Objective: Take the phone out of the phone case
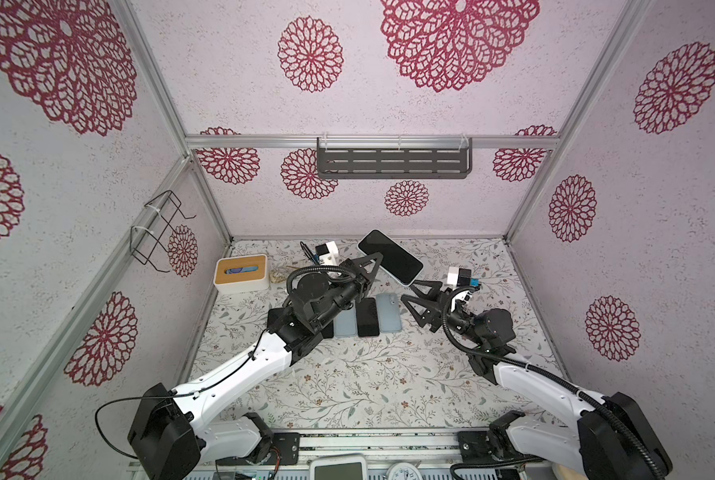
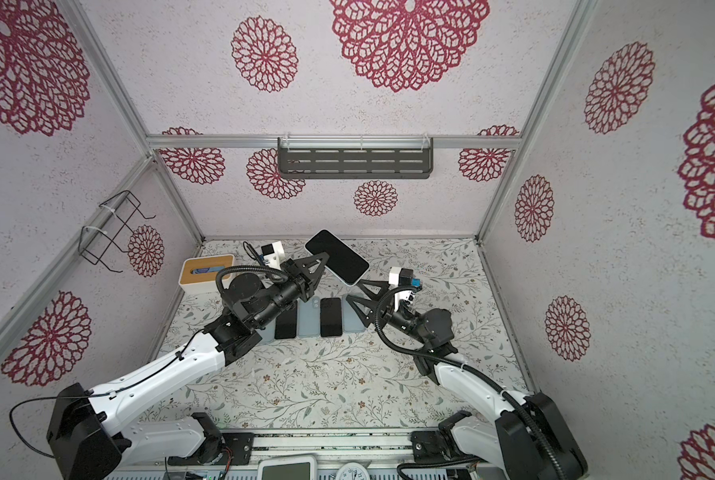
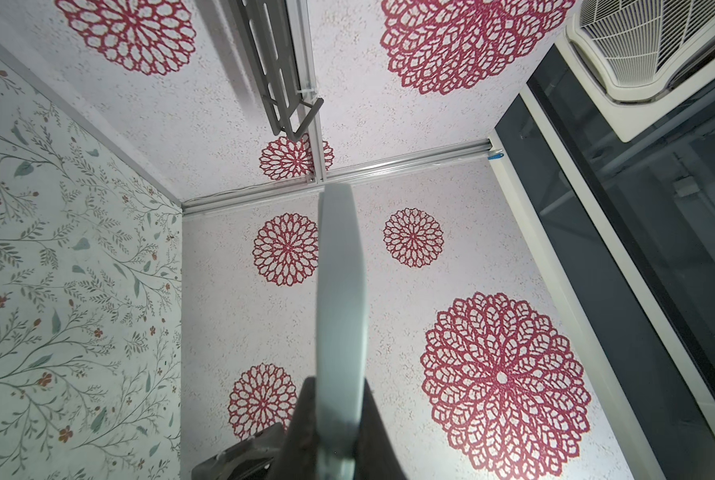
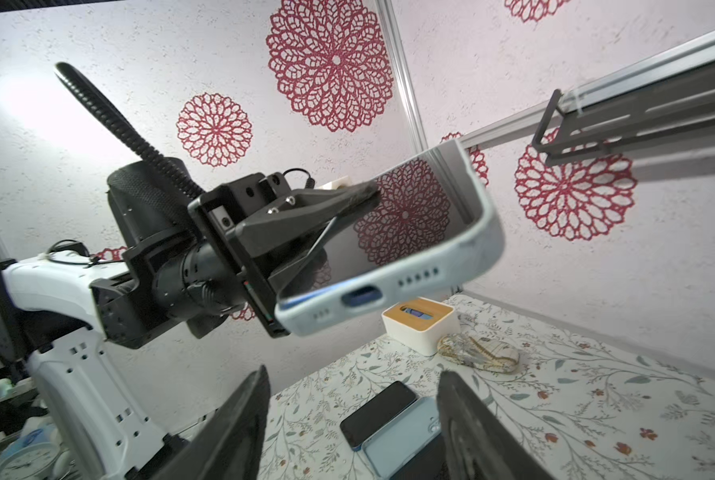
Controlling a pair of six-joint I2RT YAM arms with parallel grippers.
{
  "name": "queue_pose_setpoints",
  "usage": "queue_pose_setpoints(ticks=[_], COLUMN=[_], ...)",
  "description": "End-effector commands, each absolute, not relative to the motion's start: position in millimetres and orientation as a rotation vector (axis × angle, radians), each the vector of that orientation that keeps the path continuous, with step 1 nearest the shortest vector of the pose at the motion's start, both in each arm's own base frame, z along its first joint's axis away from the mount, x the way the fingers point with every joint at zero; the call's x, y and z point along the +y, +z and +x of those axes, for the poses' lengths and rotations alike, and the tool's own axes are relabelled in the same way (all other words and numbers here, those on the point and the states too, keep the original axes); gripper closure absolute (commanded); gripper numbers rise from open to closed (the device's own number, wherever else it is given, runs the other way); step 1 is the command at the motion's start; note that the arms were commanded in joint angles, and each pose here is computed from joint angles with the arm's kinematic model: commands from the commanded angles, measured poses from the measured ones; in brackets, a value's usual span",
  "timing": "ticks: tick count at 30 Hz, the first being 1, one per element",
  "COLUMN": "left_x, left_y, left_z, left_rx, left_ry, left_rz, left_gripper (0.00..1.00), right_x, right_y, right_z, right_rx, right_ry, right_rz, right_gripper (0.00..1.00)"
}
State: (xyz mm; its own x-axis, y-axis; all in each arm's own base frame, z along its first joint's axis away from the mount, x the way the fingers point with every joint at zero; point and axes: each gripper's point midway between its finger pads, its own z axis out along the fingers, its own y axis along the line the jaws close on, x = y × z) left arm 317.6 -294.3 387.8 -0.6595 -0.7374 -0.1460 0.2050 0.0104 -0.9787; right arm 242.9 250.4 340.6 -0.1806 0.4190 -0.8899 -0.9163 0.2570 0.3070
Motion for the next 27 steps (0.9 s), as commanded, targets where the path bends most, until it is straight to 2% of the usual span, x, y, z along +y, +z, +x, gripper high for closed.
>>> queue_pose_setpoints(ticks=[1, 18, 27], left_x=[-288, -291, -291], left_y=[430, 427, 428], left_z=[311, 308, 307], left_rx=[1.449, 1.448, 1.445], left_ry=[-1.829, -1.837, -1.848], left_rz=[-0.499, -0.484, -0.482], left_gripper=[1.0, 1.0, 1.0], right_x=[244, 238, 243], right_y=[374, 409, 401], right_z=[219, 223, 232], right_rx=[1.072, 0.985, 1.004], right_ry=[1.354, 1.46, 1.491], right_rz=[-0.589, -0.531, -0.515], right_gripper=[0.32, 0.36, 0.52])
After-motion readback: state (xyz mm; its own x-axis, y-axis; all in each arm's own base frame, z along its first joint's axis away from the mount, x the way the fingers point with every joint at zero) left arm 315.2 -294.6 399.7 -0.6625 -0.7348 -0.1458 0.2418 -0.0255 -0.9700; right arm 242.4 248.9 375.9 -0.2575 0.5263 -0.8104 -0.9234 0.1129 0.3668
